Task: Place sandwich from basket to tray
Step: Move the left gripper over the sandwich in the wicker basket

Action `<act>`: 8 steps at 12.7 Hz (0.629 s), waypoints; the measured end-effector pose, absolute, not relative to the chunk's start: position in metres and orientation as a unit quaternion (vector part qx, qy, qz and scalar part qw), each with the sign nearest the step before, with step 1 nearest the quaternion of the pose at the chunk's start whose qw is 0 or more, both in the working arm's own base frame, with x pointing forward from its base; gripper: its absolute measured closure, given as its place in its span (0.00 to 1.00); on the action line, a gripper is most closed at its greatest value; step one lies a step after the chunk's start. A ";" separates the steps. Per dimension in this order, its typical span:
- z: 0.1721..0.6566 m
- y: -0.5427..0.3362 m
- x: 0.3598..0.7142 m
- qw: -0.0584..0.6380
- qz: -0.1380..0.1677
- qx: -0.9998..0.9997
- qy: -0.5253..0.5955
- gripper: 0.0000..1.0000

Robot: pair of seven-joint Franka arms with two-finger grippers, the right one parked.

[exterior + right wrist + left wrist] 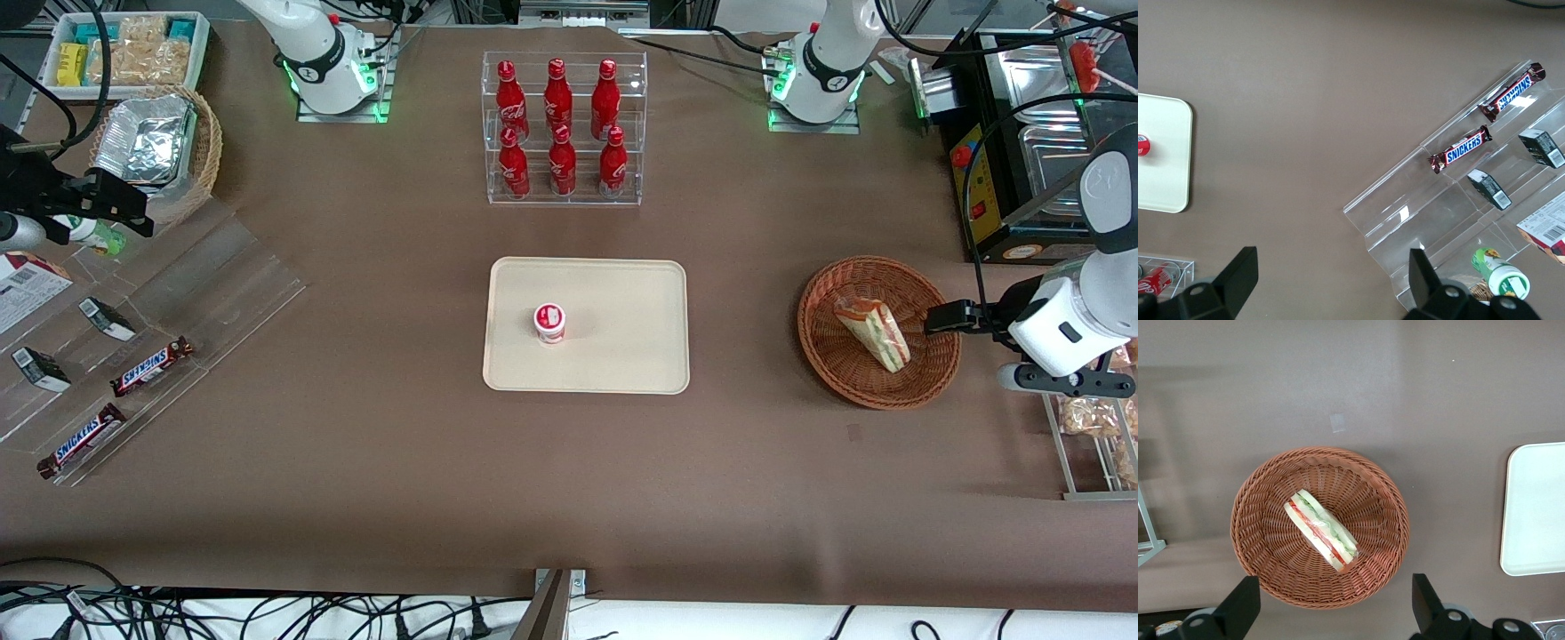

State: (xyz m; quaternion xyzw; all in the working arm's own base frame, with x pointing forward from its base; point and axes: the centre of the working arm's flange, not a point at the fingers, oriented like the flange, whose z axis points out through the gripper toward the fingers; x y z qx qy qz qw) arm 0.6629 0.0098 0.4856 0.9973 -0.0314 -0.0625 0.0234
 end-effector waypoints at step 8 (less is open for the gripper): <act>0.526 0.014 0.651 0.020 -0.085 0.995 0.042 0.00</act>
